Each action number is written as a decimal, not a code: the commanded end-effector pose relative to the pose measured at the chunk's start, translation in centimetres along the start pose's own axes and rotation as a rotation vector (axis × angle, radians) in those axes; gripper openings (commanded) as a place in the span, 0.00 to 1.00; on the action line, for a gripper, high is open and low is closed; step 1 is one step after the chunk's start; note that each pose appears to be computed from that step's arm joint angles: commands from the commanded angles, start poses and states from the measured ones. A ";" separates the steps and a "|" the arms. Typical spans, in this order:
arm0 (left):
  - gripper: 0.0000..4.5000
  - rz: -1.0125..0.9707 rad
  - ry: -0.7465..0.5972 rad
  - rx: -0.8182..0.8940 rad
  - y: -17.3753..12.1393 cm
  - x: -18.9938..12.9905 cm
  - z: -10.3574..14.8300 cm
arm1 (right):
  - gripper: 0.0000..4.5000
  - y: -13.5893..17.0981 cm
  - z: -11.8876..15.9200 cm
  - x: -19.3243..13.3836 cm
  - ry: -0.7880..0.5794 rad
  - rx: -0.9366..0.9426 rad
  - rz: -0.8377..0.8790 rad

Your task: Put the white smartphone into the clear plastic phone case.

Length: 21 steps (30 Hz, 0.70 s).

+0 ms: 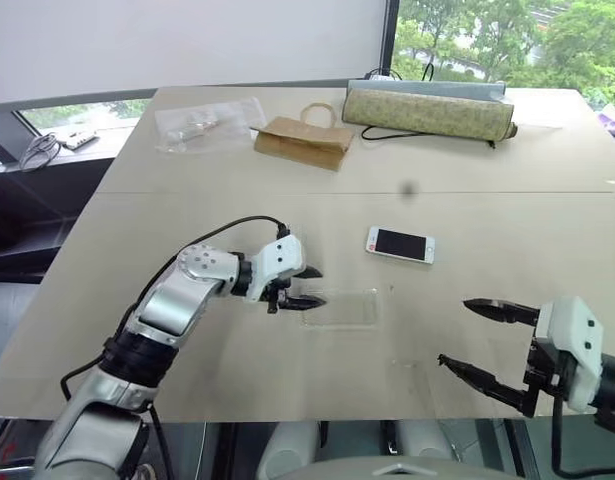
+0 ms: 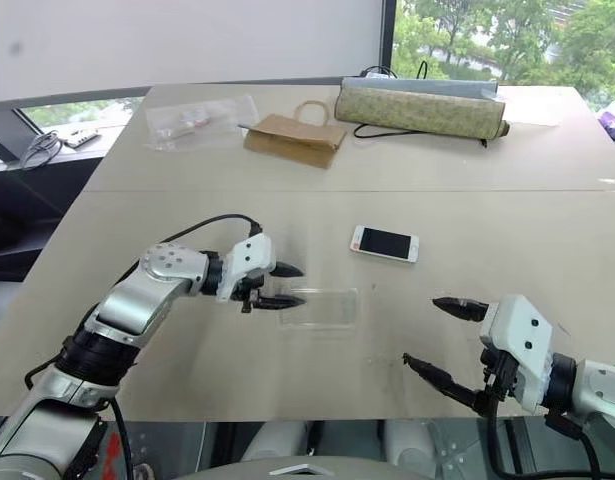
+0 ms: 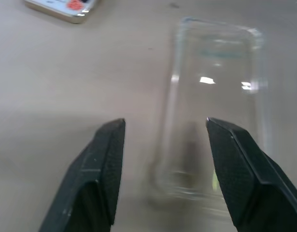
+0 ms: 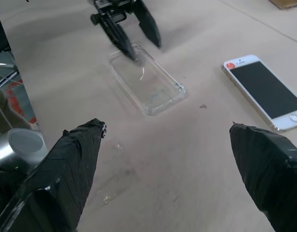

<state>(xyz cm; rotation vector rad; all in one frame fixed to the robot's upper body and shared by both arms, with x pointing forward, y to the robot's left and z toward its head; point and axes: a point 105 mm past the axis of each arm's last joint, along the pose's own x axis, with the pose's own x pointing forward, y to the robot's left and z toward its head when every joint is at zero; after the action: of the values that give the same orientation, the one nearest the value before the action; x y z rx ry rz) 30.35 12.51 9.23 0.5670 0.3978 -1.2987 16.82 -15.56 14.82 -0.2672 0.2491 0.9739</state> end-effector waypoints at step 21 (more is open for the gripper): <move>0.01 -0.084 0.030 0.261 3.4 2.9 1.1 | 1.00 -0.2 0.8 0.2 -0.015 -0.053 -0.044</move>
<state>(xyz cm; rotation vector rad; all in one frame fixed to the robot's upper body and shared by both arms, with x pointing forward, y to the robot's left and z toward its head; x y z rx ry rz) 33.87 9.68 9.00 0.7310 0.2926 -1.4459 17.27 -15.62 14.82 -0.2861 0.2447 0.9307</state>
